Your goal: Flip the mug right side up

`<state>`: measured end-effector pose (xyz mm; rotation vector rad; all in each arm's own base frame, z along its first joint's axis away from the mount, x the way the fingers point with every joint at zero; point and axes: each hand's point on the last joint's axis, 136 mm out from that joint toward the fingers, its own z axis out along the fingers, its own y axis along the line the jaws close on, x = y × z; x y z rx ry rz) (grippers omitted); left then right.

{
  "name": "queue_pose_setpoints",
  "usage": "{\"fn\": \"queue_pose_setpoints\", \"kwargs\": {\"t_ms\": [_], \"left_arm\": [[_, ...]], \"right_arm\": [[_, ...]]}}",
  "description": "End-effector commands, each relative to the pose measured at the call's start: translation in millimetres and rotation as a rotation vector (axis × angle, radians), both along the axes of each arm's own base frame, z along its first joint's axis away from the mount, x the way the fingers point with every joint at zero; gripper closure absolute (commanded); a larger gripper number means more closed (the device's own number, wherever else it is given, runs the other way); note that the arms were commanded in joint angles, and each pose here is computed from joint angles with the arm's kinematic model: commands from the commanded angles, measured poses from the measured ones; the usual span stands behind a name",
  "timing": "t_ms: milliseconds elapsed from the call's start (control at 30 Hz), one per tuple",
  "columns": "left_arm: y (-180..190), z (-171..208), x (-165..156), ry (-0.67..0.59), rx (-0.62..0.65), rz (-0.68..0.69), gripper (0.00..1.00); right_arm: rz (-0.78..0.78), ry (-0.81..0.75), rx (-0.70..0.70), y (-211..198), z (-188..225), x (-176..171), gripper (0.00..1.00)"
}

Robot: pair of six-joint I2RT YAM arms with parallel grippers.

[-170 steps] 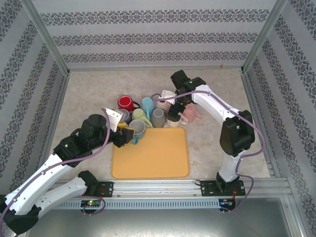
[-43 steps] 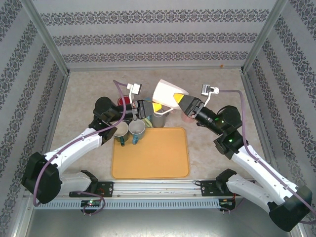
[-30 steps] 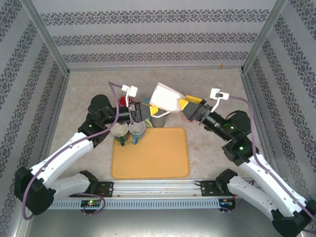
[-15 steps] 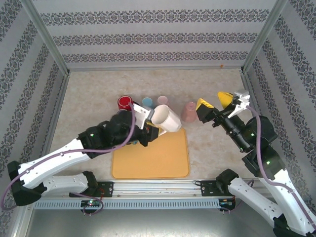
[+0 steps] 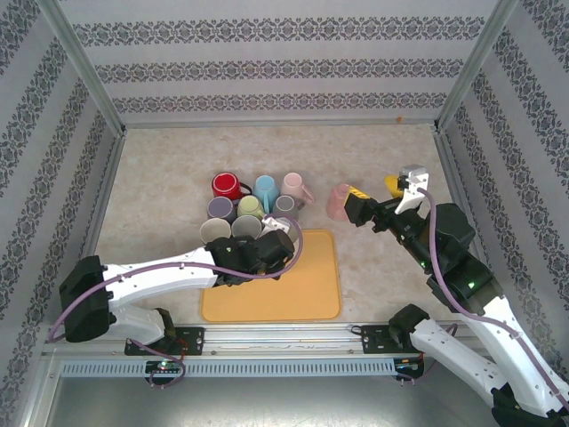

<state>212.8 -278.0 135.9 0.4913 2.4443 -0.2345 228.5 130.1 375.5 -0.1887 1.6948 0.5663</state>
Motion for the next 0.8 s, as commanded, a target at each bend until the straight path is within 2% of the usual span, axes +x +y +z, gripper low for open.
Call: {"fn": "queue_pose_setpoints", "kwargs": {"t_ms": [0, 167, 333, 500, 767], "left_arm": [[-7, 8, 12, -0.078, -0.041, 0.053, 0.84], [-2, -2, 18, -0.102, 0.001, 0.077, 0.84], [-3, -12, 24, -0.099, 0.016, 0.088, 0.82], [-2, -20, 31, -0.092, 0.024, 0.101, 0.81], [4, -29, 42, -0.068, -0.009, 0.133, 0.80]], "right_arm": [[0.003, 0.038, -0.003, 1, -8, -1, 0.02], [0.025, 0.053, -0.041, 6, -18, 1, 0.02], [-0.099, 0.122, -0.004, -11, -26, 12, 0.02], [-0.054, 0.197, -0.030, 2, -45, 15, 0.02], [-0.005, 0.234, -0.034, 12, -61, 15, 0.02]]}}
